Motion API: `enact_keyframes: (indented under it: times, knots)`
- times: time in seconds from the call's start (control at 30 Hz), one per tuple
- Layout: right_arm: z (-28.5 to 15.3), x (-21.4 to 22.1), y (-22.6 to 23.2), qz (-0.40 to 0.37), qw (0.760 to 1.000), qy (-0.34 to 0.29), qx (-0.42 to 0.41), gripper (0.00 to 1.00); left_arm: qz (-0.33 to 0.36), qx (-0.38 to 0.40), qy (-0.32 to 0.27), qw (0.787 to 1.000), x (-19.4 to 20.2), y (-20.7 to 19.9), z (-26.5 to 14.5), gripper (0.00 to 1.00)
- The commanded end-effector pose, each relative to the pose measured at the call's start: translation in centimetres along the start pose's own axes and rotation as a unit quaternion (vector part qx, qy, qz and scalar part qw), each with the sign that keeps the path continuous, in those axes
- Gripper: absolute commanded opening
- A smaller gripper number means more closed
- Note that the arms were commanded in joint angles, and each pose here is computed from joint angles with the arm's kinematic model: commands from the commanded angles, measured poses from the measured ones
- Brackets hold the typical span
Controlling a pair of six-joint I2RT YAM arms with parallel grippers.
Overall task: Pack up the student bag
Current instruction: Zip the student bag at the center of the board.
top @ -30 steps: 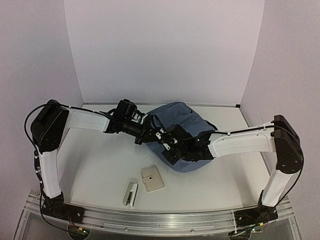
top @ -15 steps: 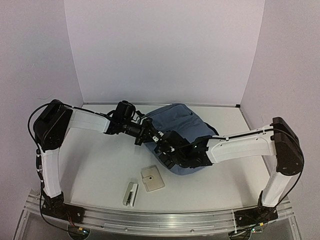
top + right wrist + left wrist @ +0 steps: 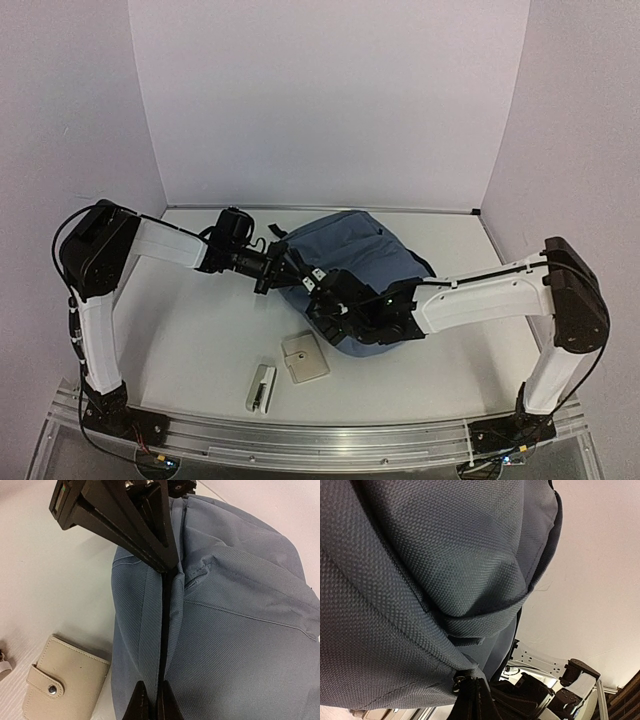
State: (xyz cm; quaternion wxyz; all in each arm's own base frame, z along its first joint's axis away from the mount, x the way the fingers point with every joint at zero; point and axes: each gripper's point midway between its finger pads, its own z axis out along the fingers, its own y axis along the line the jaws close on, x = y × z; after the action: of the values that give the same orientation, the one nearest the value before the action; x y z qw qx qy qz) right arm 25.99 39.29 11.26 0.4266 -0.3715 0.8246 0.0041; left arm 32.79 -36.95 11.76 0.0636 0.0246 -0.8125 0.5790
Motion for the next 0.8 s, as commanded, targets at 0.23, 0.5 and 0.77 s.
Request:
enact_keyframes:
  times: [0.23,0.5,0.77]
  knots:
    - [-5.3,-3.0,1.2,0.036,0.997,-0.044,-0.05,0.0,0.037,-0.073,-0.182,0.98,-8.0,1.1,-5.9,0.01]
    - [-5.3,-4.6,0.7,0.074,0.995,-0.062,-0.035,0.0,0.091,-0.113,-0.224,0.964,-5.8,-2.5,-9.6,0.48]
    - [-4.3,-5.3,-0.5,0.127,0.989,-0.069,0.018,0.0,0.114,-0.181,-0.293,0.932,-1.4,-3.2,-15.1,0.69]
